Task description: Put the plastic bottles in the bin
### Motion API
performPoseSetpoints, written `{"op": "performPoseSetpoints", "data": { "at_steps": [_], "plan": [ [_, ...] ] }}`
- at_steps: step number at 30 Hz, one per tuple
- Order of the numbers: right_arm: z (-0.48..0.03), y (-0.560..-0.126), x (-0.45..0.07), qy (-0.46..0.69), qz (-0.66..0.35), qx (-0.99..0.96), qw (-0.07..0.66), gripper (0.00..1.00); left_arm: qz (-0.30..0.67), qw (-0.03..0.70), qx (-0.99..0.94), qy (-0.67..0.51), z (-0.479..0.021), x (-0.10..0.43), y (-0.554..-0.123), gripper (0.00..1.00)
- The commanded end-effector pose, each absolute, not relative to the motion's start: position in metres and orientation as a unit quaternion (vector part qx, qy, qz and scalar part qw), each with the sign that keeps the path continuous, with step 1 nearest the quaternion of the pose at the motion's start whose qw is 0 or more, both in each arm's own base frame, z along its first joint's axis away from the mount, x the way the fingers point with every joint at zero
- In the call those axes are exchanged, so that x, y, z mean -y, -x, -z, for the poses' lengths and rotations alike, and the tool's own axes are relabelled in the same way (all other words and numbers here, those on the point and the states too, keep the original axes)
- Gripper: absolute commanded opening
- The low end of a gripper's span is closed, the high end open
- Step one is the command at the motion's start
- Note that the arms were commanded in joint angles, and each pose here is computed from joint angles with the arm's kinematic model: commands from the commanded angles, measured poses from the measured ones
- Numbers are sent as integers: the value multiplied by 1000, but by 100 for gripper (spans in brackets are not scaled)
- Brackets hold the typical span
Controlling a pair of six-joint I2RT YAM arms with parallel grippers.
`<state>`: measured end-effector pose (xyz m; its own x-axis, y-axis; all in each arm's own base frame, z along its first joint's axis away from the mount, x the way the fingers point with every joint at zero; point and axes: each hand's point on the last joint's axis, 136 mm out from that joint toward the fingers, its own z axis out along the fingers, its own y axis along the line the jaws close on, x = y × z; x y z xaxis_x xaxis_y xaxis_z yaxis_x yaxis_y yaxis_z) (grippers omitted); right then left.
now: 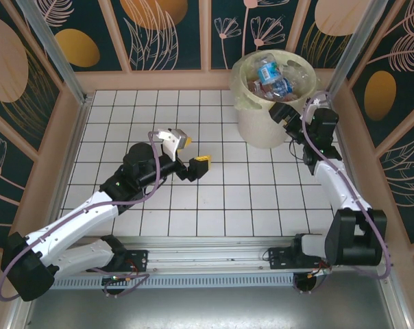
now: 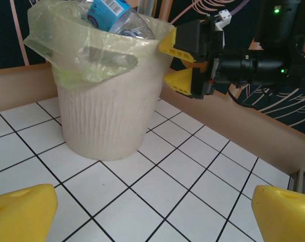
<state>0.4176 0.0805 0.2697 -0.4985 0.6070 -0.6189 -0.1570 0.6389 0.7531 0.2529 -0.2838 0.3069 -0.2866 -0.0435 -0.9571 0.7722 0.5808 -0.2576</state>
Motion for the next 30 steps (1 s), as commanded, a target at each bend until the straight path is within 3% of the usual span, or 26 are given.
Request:
{"op": "performPoseSetpoints", "data": {
  "at_steps": [1, 11, 19, 30],
  "plan": [
    [-294, -441, -80, -126, -396, -749, 516, 99, 376, 545, -708, -244, -312, 279, -254, 99],
    [-298, -467, -72, -83, -363, -768, 522, 99, 359, 550, -720, -224, -309, 275, -263, 99],
    [-287, -419, -63, -52, -296, -776, 554, 99, 283, 591, -732, -186, -314, 256, -290, 99],
    [-254, -371, -1, -135, -140, -753, 629, 99, 187, 629, -749, -92, -310, 200, -335, 99]
  ]
}}
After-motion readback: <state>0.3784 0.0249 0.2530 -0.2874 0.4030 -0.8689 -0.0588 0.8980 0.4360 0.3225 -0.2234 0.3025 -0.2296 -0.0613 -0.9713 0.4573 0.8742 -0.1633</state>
